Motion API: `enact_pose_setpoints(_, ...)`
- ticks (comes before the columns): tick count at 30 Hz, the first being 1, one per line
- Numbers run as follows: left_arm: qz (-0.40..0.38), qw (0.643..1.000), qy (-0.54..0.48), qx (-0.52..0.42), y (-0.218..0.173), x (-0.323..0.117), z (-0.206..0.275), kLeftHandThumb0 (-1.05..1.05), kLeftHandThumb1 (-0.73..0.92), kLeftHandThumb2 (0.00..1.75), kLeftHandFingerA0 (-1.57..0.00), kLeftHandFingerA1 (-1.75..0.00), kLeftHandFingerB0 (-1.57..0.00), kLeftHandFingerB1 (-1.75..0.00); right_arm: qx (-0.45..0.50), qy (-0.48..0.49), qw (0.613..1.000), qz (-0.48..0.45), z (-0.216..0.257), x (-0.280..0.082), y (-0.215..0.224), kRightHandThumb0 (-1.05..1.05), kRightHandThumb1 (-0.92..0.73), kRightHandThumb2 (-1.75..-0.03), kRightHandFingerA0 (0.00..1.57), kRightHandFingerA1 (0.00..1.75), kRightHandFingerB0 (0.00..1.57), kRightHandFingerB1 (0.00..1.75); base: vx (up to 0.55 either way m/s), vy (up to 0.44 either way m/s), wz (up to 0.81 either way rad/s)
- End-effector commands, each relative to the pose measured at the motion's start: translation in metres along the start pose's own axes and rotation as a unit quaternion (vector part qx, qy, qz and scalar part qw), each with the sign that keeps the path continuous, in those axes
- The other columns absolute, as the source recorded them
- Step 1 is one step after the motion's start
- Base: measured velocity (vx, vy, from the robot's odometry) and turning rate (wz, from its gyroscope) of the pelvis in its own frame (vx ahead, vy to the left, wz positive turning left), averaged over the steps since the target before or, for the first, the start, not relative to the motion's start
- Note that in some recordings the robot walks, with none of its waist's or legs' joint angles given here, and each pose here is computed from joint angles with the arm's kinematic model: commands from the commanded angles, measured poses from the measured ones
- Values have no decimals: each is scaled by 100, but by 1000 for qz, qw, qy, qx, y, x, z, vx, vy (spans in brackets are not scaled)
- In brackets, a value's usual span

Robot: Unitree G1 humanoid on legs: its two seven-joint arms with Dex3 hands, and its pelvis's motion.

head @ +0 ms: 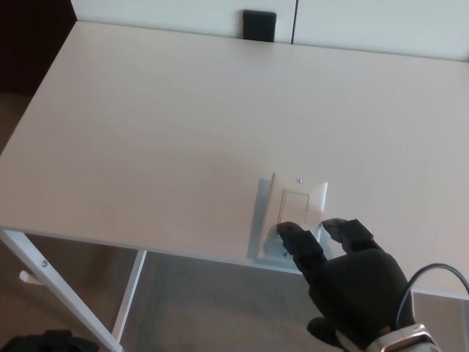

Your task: The robot walk towards a table in front and then clicks the light switch button using the right hand's index finger

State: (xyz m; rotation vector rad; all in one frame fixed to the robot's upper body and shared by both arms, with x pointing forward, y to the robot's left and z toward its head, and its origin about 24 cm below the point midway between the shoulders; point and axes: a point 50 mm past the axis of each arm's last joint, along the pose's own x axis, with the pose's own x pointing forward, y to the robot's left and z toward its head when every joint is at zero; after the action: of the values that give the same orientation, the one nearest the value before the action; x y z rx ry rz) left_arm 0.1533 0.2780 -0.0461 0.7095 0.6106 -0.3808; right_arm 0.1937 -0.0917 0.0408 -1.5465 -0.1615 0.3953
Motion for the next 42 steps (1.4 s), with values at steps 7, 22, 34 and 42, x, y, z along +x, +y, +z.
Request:
enact_pose_setpoints(7,-8,1000,11,2,2,-3,-6,-38,50,56,-65,-42,-54,-37,-4,-21,1000,9,7,-15,-8,-75,-60,-60,7,26,27,32,0,0,0)
enact_pose_setpoints(22,-11,1000,12,2,1,-3,-6,-38,50,55,-66,-42,-54,-37,-3,6,1000,-18,-4,-13,-16,-38,-32,-94,2,52,0,46,0,0,0)
enact_pose_setpoints(34,-14,1000,16,5,0,-4,-7,-39,51,56,-64,-41,-53,-37,0,30,999,-42,-19,-2,-23,-78,-52,-90,3,31,15,43,0,0,0)
enact_pose_setpoints(42,-15,1000,14,7,0,-3,-6,-39,50,56,-65,-41,-53,-37,4,40,999,-21,-21,4,-13,-76,-51,-89,1,26,15,40,0,0,0)
